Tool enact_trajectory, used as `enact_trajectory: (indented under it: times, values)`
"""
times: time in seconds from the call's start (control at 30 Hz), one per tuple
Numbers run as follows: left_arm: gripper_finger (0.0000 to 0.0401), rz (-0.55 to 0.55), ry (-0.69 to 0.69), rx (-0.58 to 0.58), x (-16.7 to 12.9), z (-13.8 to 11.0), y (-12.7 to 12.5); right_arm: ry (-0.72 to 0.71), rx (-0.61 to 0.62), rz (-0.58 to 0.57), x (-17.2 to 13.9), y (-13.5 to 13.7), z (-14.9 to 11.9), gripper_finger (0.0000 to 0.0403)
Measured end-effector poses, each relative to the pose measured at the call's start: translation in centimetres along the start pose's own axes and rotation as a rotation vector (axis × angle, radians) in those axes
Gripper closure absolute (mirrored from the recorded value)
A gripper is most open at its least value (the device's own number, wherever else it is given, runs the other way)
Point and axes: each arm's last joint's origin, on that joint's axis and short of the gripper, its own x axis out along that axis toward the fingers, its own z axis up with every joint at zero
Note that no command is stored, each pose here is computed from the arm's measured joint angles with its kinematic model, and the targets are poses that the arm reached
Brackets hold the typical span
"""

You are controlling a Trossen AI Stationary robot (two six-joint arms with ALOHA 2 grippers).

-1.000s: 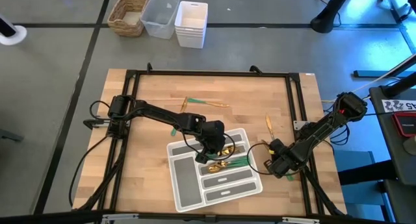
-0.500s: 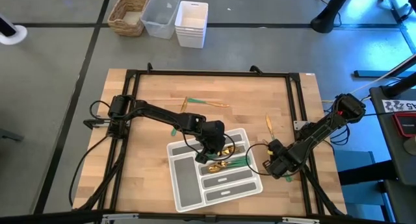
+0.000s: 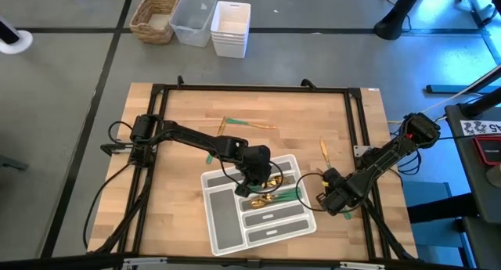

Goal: Sort silverware
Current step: Put the green knife into the white silverware tray

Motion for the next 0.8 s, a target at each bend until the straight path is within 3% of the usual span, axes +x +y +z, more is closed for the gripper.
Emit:
enact_trajectory:
  times: [0.57,0.8]
  values:
    - [0.0396,0.006,0.027,-0.028,-0.6,-0.4,0.7,0.002,-0.002,0.073,-2.0,1.5,-0.2,0.0402]
    - [0.0396,0.087,0.095,-0.247,-4.6,-1.6,3.1,-0.069,-0.086,0.026,-4.7,1.9,0.0,0.0402]
